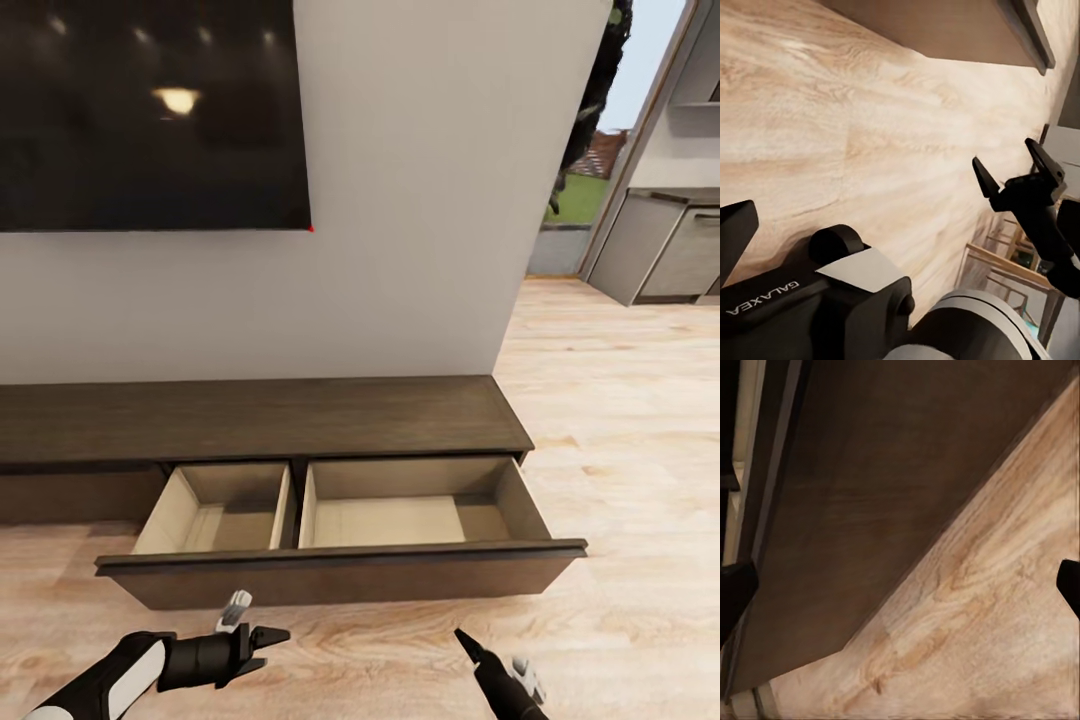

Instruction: Place each of the two pumpkins and all three candles from the living room inside a cabinet in the living room (use any cabinet), then make sure every cabinet is closed, and position the cauldron so it is next to a table in the living room.

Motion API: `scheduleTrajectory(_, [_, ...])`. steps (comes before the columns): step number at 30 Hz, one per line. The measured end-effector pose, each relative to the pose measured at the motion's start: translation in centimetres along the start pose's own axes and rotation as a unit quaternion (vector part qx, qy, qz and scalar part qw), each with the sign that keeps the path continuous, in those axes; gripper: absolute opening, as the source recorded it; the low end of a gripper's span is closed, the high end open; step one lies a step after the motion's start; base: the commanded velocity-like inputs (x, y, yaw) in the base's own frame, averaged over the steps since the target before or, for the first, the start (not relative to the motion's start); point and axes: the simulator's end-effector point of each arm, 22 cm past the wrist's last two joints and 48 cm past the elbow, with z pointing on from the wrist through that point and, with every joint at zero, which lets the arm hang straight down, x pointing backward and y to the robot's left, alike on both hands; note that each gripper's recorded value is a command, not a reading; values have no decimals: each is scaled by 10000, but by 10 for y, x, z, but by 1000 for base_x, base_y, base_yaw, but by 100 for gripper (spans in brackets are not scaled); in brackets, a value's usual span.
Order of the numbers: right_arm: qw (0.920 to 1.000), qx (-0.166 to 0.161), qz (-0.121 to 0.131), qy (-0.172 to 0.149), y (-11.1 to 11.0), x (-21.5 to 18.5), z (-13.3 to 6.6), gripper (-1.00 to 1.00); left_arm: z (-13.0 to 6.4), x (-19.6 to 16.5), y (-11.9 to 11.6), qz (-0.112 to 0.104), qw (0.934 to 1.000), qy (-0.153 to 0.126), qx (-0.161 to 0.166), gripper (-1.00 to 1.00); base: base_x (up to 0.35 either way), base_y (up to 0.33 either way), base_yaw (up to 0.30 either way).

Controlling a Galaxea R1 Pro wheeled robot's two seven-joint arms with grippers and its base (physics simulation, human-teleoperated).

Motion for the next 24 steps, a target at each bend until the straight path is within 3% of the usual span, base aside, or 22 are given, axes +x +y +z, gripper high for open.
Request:
scheduleTrajectory(6, [9997, 162, -113, 104, 2, 2, -7, 100, -8, -5, 15, -15, 9983, -68, -585, 100, 0, 0, 0])
scheduleTrajectory(11, [9987, 475, -150, 113, -3, 0, -12, 100, -13, -8, 10, 34, 9977, -127, -662, 100, 0, 0, 0])
scheduleTrajectory(15, [9980, 597, -164, 115, -2, -2, -17, 100, -2, -3, -7, 44, 9982, -83, -584, 100, 0, 0, 0])
scheduleTrajectory(24, [9953, 939, -243, 7, -2, -11, -28, 100, -1, 2, -13, 18, 9958, -41, -916, 100, 0, 0, 0])
